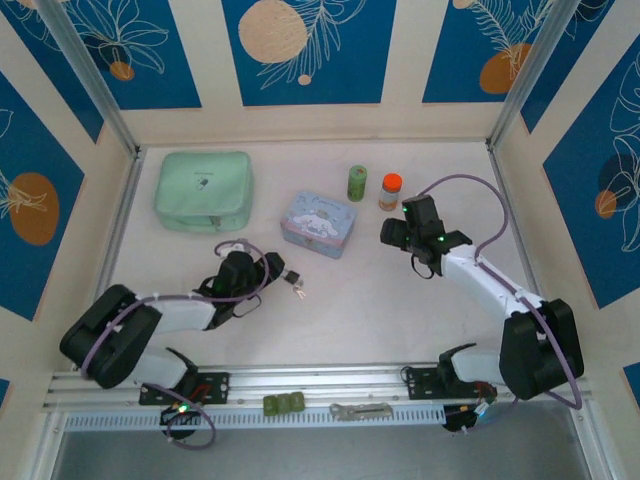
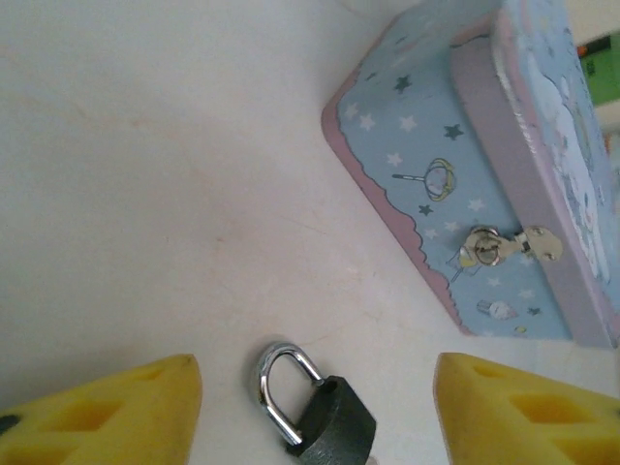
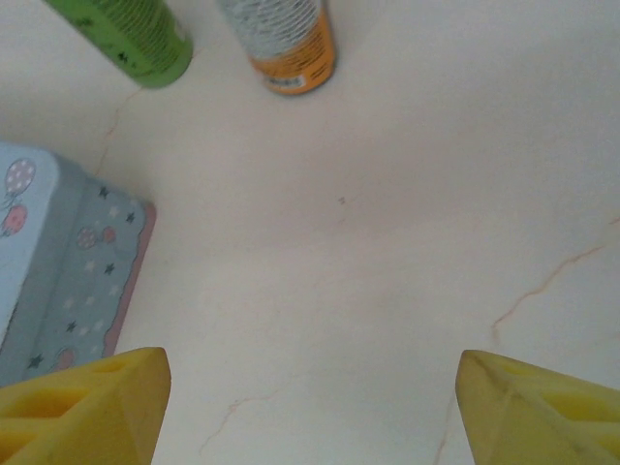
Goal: Unlock the padlock with the key
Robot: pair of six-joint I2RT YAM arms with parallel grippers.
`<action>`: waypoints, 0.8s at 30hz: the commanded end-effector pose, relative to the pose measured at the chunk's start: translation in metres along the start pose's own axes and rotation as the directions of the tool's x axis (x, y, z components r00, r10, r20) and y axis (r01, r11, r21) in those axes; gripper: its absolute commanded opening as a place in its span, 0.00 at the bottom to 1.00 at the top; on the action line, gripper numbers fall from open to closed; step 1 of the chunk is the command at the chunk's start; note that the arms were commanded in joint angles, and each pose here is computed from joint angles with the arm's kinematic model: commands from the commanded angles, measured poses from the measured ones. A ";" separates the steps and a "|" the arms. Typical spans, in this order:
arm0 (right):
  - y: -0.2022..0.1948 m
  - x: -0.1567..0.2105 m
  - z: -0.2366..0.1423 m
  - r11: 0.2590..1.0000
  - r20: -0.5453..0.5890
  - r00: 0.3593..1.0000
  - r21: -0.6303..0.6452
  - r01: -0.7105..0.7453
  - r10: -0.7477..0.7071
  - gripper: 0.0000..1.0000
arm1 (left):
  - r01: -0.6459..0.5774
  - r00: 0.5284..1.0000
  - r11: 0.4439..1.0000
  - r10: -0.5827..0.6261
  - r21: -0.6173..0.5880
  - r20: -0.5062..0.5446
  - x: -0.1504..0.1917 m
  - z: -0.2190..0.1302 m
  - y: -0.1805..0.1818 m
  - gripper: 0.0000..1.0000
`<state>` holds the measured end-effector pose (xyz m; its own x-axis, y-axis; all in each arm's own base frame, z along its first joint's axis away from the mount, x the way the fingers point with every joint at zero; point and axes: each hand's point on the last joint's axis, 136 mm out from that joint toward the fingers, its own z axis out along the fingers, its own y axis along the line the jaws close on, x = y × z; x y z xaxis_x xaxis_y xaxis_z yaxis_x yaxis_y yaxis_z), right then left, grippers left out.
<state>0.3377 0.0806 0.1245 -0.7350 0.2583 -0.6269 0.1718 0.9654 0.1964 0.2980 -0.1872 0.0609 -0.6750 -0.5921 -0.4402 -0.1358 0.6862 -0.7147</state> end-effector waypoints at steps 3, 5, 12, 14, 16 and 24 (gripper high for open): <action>-0.031 -0.018 0.001 0.994 0.098 0.993 0.086 0.065 -0.073 0.78 | -0.149 0.985 0.983 0.157 -0.105 0.075 -0.044 -0.028 0.002 0.84; -0.041 -0.021 0.005 0.991 0.122 0.988 0.101 0.086 -0.098 0.78 | -0.208 0.967 0.968 0.225 -0.143 0.117 -0.066 -0.044 0.001 0.91; -0.060 -0.029 0.025 0.991 0.182 0.976 0.079 0.106 -0.119 0.78 | -0.393 0.847 0.851 0.483 -0.349 0.224 -0.147 -0.096 -0.001 0.99; -0.061 -0.032 0.030 0.991 0.202 0.971 0.073 0.114 -0.127 0.79 | -0.417 0.809 0.807 0.539 -0.418 0.233 -0.166 -0.103 0.004 0.99; -0.064 -0.035 0.035 0.988 0.227 0.964 0.088 0.125 -0.142 0.81 | -0.418 0.779 0.761 0.581 -0.497 0.235 -0.183 -0.109 0.016 0.99; -0.057 -0.051 0.054 0.982 0.353 0.916 0.073 0.175 -0.190 0.99 | -0.298 0.761 0.677 0.594 -0.673 0.260 -0.214 -0.110 0.085 0.99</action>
<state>0.3795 0.0101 0.0802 -0.5974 0.1053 -0.7950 0.1350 0.9904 0.0298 0.3493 0.0251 0.1616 -0.4188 -0.2175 -0.8816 -0.3372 0.9387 -0.0715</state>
